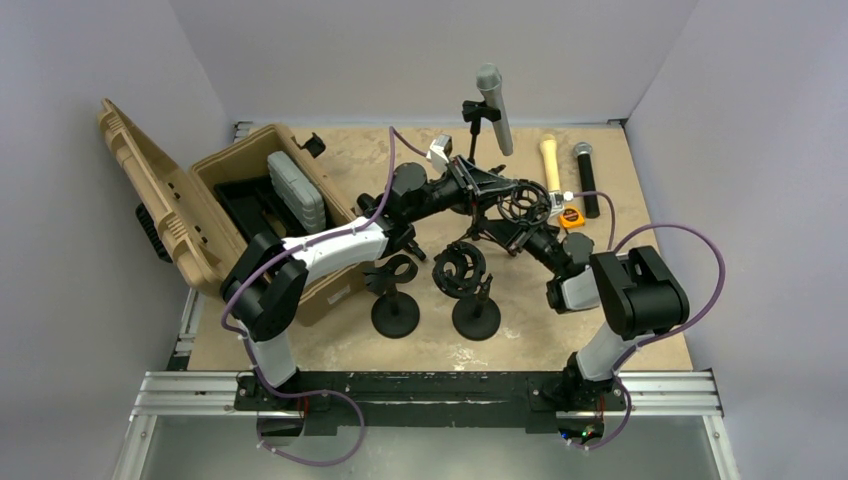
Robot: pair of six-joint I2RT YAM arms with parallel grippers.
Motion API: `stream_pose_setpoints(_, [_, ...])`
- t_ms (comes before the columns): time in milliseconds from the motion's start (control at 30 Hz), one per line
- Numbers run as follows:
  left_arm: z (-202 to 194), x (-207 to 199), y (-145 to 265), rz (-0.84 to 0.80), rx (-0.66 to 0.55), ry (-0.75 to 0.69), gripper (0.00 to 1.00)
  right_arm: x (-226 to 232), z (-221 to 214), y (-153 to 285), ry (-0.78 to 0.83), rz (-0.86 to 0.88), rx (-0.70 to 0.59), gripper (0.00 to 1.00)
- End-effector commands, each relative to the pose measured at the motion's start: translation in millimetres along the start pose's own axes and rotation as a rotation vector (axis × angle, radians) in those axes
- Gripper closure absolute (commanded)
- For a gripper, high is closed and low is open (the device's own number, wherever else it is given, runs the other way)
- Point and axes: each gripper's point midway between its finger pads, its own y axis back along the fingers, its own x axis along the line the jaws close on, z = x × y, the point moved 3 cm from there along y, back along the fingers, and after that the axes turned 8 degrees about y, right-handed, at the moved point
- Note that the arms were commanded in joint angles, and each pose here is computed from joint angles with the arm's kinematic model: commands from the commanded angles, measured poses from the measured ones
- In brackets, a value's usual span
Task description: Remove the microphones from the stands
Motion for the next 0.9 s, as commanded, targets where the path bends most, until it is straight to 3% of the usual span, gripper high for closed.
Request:
stream_pose_setpoints(0, [-2.1, -15.9, 4.9, -0.049, -0.003, -0.009, 0.85, 59.1, 45.1, -7.5, 0.292, 0.252, -0.212, 0.72])
stream_pose_setpoints(100, [-3.1, -14.4, 4.8, -0.048, -0.001, -0.002, 0.85, 57.1, 46.8, -10.3, 0.298, 0.244, -0.215, 0.68])
stream_pose_setpoints(333, [-2.9, -13.8, 4.5, -0.049, 0.0, -0.002, 0.85, 54.1, 52.5, -17.6, 0.306, 0.225, -0.22, 0.77])
stream_pose_setpoints(467, [-3.6, -12.6, 3.9, -0.049, 0.002, 0.008, 0.85, 51.6, 52.3, -19.3, 0.288, 0.222, -0.218, 0.67])
stream_pose_setpoints(567, [-3.4, -10.9, 2.8, -0.049, 0.006, 0.016, 0.85, 47.7, 51.3, -22.3, 0.279, 0.212, -0.211, 0.67])
stream_pose_setpoints(733, [-4.4, -9.7, 2.3, -0.05, 0.008, 0.023, 0.85, 45.7, 49.6, -25.3, 0.291, 0.202, -0.199, 0.74])
stream_pose_setpoints(867, [-4.5, -11.0, 2.2, -0.053, 0.008, 0.02, 0.85, 41.7, 49.4, -24.5, 0.316, 0.151, -0.2, 0.55])
